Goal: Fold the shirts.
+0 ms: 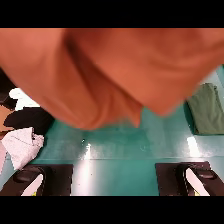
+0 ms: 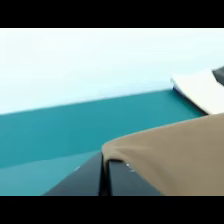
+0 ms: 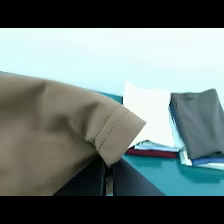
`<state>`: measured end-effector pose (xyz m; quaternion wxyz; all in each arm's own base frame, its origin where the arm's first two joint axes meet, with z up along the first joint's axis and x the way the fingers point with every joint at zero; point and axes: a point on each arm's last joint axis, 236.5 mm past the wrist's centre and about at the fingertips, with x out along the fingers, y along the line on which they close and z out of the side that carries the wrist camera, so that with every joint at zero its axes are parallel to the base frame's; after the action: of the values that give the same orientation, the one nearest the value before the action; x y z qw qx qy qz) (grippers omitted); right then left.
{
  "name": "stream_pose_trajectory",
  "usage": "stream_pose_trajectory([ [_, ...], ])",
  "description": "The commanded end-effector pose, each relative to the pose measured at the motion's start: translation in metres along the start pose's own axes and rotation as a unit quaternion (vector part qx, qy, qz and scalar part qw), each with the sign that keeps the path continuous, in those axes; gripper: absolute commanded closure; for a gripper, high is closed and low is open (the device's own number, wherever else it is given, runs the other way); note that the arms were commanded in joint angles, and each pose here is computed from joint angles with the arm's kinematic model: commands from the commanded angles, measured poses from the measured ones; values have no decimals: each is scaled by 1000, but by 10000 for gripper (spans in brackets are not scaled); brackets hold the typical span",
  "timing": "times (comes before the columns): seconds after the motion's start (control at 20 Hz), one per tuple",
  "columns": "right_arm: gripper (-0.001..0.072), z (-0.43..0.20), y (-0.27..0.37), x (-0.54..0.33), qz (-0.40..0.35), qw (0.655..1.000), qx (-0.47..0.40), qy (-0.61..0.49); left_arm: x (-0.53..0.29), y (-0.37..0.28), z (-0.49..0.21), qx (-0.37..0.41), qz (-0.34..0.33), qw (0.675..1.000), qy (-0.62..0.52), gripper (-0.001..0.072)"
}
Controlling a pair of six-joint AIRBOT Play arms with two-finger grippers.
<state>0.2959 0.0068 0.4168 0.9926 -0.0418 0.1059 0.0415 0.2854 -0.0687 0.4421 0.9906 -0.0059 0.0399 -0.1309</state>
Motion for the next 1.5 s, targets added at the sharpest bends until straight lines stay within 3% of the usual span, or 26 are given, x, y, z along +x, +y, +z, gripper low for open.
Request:
stream_pose_trajectory([
  [0.0,692,-24,3,31,26,998,21,54,25,5,-29,-4,3,999,45,684],
  [0.3,692,-28,13,39,49,996,32,64,7,1,15,0,0,1000,-14,684],
  [0.5,692,-16,24,-7,48,998,17,36,-44,-23,66,-2,-37,997,-63,684],
  [0.75,693,-42,32,-22,58,994,29,91,-73,-47,82,6,-79,994,-75,685],
  [1.0,693,-119,28,41,76,959,97,255,41,-29,-32,-23,-73,990,115,684],
  [1.25,693,-285,29,120,78,870,178,453,180,-1,-236,-73,-53,945,315,683],
  [1.4,692,-341,25,164,66,851,205,478,224,18,-318,-98,-28,922,372,681],
  [1.45,624,-345,23,174,65,849,208,482,226,24,-328,-111,-22,917,383,674],
])
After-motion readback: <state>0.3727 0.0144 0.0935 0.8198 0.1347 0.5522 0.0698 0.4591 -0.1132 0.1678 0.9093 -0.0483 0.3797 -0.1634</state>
